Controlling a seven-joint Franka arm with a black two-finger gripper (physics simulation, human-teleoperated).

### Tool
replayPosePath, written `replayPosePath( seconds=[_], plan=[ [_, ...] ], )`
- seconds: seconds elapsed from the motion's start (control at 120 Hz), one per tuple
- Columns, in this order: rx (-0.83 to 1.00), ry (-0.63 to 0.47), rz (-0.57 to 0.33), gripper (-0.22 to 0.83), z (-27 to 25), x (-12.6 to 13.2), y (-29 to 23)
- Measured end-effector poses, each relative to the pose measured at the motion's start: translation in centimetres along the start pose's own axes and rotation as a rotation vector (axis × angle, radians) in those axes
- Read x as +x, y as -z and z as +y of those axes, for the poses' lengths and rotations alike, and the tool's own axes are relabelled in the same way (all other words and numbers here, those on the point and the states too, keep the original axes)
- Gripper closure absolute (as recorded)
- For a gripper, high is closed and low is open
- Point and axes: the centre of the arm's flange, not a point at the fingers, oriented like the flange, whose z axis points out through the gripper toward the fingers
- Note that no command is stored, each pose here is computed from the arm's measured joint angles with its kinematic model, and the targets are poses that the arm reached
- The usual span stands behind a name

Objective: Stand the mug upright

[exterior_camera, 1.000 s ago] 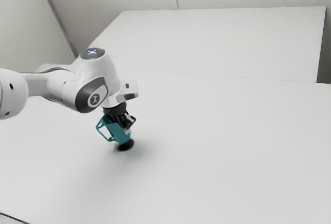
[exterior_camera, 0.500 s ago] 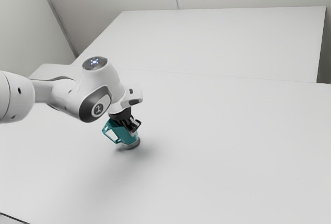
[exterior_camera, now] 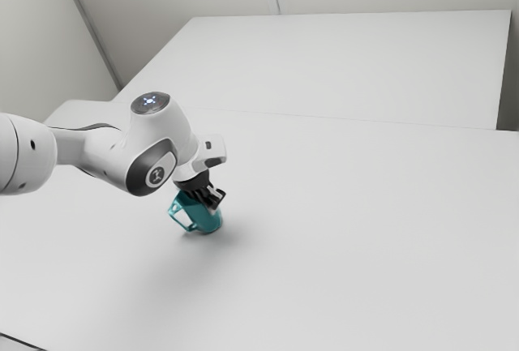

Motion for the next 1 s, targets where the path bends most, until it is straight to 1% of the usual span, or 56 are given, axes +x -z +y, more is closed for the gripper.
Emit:
replayPosePath(
  seconds=[0.433,0.775,1.0],
  plan=[
    [0.0,0.002,0.011,0.47,-0.4,0.1,0.6],
    [0.003,-0.009,0.044,0.29,0.0,0.2,2.8],
    [0.006,-0.013,0.08,0.23,0.2,0.1,5.6]
  ],
)
